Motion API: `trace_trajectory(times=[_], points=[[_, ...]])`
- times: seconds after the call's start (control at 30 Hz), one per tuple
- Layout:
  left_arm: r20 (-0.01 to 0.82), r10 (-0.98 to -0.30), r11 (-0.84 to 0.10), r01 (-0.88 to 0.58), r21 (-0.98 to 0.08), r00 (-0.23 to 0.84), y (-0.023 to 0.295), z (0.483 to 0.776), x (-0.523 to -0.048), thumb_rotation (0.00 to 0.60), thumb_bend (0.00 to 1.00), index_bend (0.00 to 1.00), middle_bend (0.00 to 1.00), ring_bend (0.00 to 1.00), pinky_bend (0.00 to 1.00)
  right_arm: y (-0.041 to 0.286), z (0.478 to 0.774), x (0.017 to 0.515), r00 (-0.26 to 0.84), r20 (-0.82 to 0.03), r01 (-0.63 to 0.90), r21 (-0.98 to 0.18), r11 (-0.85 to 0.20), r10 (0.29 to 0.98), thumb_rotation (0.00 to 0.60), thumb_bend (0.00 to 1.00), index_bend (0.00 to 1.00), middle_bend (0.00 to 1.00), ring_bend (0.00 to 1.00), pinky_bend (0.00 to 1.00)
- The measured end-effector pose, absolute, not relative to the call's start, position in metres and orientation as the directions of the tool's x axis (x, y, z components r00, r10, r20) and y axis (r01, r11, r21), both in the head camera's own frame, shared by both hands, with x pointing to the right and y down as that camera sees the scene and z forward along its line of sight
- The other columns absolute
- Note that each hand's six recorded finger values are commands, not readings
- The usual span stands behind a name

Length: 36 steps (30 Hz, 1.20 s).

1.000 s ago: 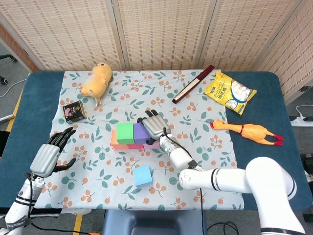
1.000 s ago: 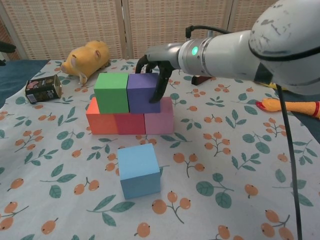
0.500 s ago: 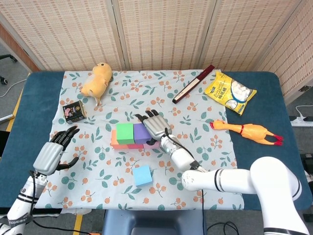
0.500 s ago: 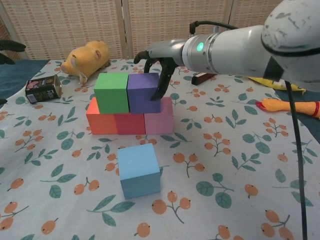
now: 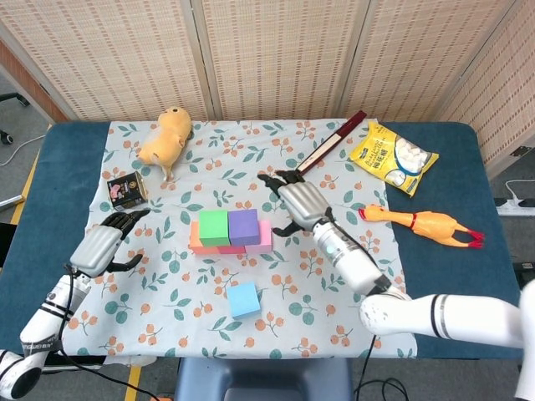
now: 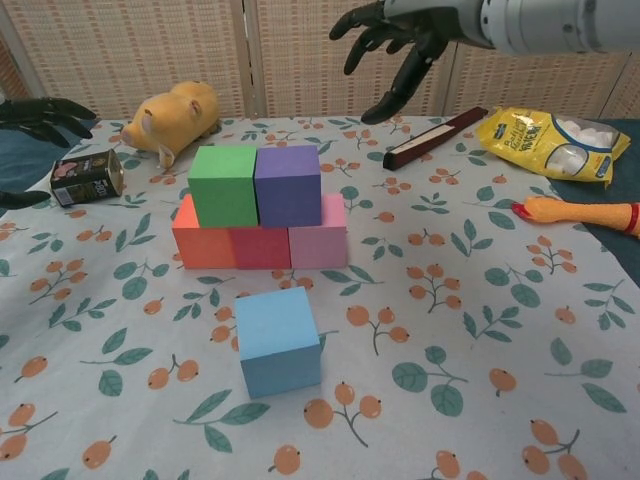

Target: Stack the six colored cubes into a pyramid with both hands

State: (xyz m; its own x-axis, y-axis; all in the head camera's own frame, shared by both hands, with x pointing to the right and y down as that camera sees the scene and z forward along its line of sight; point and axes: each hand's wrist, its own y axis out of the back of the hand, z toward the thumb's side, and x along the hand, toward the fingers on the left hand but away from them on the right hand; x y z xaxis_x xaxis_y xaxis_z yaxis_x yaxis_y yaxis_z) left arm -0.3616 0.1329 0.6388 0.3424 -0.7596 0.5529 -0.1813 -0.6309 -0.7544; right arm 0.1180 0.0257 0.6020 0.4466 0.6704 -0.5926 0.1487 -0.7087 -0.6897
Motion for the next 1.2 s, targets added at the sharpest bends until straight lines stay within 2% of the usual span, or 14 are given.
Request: trace_trajectory(times=[0.1,0.23,0.37,0.67,1.2], points=[[0.602,-0.726,-0.670,-0.142,-0.729,0.332,0.132,0.650,-0.361,0.600,0.41,0.09,0.07,0.07,0.12,0.030,0.602,0.133,0.440,-0.608,0.175,-0.664,-0.727,0.661,0.600,0.18,0.00,0.18,0.00,0.00],[0.647,-0.689,-0.703,-0.083,-0.707,0.328,0.131,0.661,-0.355,0.600,0.40,0.06,0.00,0.00,0.06,0.042,0.613,0.136,0.456,-0.650,0.197,-0.593,-0.781,0.608,0.600,0.18,0.00,0.18,0.00,0.00],[0.662,-0.674,-0.707,-0.026,-0.707,0.329,0.129,0.667,-0.346,0.600,0.40,0.04,0.00,0.00,0.03,0.049,0.624,0.134,0.473,-0.674,0.217,-0.535,-0.817,0.567,0.600,0.21,0.00,0.19,0.00,0.00],[0.672,-0.647,-0.711,0.033,-0.702,0.359,0.133,0.675,-0.320,0.600,0.40,0.03,0.00,0.00,0.02,0.065,0.646,0.117,0.511,-0.691,0.240,-0.457,-0.856,0.512,0.600,0.22,0.00,0.19,0.00,0.00],[0.668,-0.627,-0.709,0.060,-0.702,0.400,0.132,0.681,-0.293,0.600,0.40,0.03,0.00,0.00,0.01,0.074,0.663,0.110,0.528,-0.701,0.240,-0.419,-0.876,0.480,0.600,0.21,0.00,0.19,0.00,0.00]])
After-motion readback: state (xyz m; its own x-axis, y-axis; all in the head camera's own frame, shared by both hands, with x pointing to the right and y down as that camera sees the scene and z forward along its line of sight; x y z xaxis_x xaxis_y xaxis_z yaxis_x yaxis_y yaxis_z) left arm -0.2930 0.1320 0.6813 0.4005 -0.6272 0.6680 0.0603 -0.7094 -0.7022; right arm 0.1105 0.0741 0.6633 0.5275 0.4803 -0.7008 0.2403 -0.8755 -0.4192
